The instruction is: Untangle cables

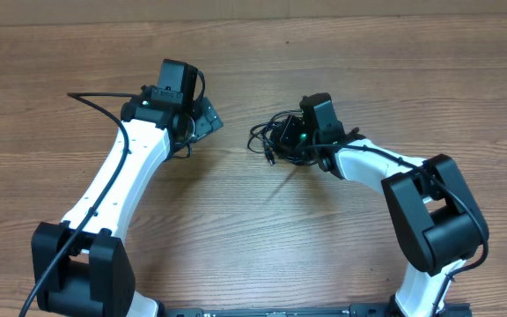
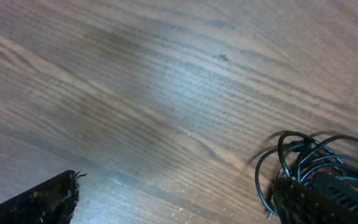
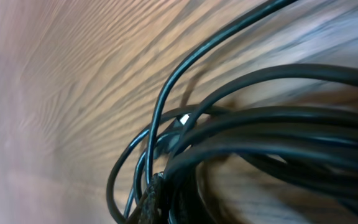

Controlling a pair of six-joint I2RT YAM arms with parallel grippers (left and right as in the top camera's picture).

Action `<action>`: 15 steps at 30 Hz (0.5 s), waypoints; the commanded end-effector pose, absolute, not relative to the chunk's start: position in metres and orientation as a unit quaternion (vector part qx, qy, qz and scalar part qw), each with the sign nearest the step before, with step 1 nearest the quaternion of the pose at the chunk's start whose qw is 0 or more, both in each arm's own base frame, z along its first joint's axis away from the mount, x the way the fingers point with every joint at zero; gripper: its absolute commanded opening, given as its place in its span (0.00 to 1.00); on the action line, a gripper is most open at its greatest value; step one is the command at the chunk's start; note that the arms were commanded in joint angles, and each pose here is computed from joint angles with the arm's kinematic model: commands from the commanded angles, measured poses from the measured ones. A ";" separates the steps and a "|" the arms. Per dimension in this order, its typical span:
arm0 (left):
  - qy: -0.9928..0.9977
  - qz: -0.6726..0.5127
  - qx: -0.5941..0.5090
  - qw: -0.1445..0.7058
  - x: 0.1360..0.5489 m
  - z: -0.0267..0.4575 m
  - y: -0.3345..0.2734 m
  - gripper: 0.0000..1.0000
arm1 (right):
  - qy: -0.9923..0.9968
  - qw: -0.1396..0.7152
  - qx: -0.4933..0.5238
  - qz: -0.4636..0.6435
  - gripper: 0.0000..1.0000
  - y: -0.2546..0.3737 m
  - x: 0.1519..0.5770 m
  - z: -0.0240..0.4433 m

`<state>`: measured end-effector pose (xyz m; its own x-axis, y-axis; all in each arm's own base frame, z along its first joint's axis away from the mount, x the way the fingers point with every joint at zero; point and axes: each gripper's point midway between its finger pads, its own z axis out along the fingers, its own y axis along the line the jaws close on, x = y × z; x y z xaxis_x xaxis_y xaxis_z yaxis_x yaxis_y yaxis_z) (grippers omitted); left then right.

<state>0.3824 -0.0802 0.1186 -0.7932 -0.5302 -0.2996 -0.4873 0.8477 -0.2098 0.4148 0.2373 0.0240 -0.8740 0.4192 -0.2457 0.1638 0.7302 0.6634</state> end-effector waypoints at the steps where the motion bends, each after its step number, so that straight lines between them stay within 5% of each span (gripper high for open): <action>1: 0.945 -0.052 -0.264 0.185 0.384 0.127 -0.074 0.99 | 0.906 0.185 0.083 0.372 0.04 0.247 0.405 0.047; 15: 0.961 -0.236 -0.069 0.130 0.370 0.140 -0.150 1.00 | 0.898 0.217 0.016 0.382 0.04 0.234 0.357 0.154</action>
